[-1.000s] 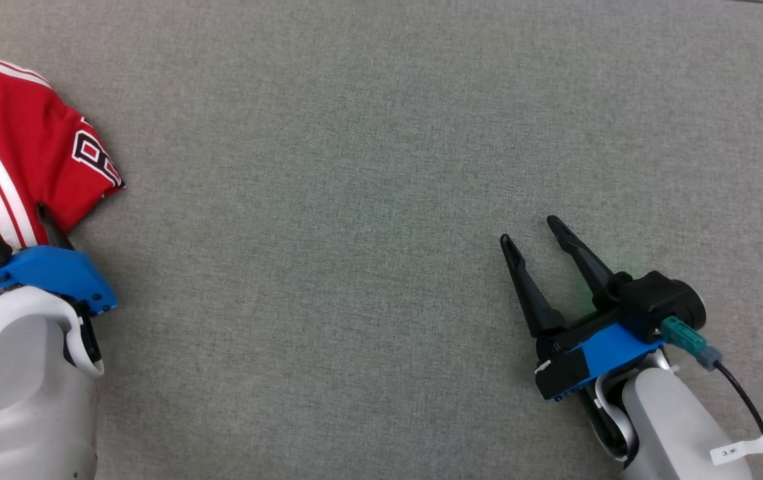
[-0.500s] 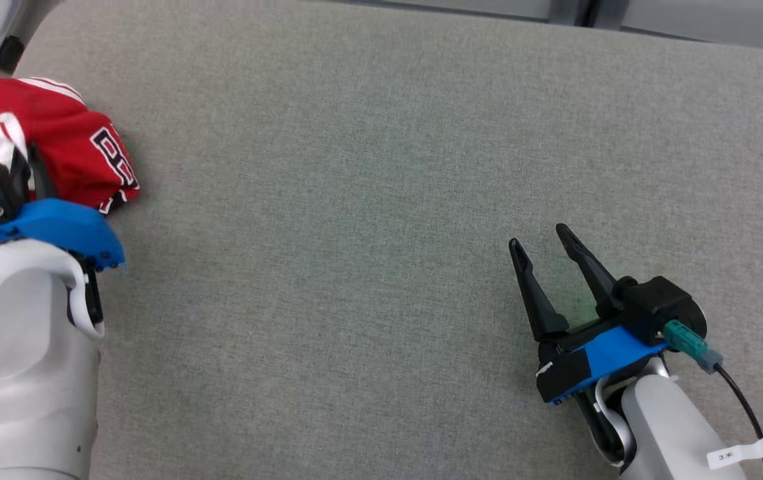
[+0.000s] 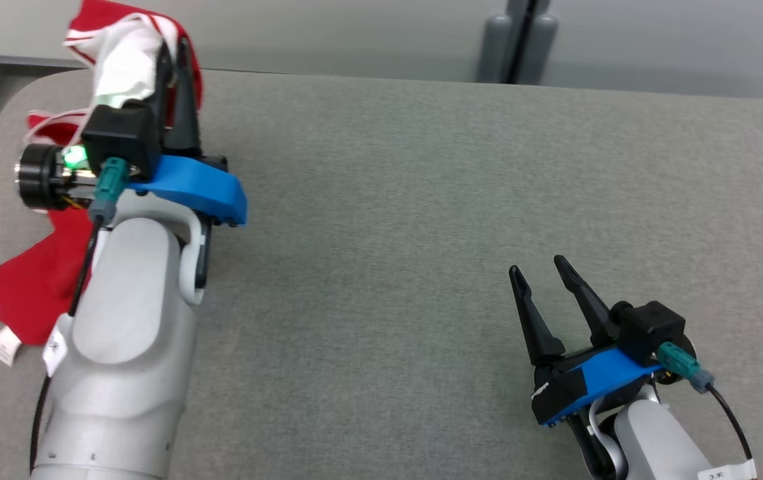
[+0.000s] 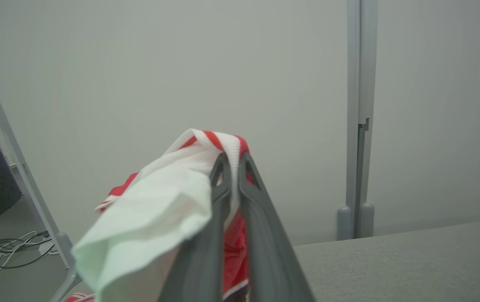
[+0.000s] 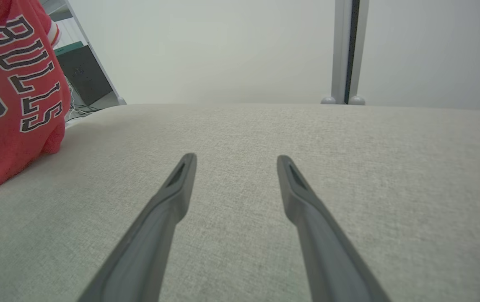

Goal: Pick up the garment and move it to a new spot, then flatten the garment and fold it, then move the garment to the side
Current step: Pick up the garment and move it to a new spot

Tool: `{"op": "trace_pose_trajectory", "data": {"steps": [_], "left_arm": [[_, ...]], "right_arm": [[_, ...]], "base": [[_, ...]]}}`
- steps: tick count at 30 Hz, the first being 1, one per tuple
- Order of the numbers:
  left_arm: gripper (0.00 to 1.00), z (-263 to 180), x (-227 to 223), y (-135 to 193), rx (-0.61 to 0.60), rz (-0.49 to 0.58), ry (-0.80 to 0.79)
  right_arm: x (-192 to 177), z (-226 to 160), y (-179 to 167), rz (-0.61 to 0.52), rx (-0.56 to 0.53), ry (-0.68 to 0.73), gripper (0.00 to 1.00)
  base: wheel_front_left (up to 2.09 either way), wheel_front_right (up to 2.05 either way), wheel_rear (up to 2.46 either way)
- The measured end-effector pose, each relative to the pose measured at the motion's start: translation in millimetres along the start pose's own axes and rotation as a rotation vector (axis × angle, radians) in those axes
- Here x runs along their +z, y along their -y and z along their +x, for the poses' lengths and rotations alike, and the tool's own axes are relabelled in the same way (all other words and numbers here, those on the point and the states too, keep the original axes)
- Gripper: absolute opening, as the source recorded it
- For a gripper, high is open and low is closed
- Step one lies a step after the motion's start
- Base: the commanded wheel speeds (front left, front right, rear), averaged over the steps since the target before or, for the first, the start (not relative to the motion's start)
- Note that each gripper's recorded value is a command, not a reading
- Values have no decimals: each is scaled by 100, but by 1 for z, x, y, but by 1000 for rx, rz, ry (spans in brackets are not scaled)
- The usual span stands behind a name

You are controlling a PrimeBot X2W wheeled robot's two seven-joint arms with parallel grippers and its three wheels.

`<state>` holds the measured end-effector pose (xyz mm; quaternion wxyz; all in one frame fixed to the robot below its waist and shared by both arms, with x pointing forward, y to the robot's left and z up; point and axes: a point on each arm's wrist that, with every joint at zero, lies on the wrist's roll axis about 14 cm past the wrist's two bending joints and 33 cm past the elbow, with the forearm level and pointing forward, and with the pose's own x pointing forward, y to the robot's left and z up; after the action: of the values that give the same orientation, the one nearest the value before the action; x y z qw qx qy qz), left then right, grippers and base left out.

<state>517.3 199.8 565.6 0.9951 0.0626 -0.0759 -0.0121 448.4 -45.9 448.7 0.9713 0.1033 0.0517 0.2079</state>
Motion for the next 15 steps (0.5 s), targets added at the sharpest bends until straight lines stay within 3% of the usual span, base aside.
{"op": "trace_pose_trajectory", "data": {"steps": [9, 15], "left_arm": [[0, 9, -14, 163, -404, -121, -26], [0, -23, -4, 275, -688, -227, -35]], "right_arm": [[9, -46, 56, 23, -190, 18, 100], [18, -81, 87, 24, -309, 39, 100]], "base": [[0, 0, 0], [0, 0, 0]]}}
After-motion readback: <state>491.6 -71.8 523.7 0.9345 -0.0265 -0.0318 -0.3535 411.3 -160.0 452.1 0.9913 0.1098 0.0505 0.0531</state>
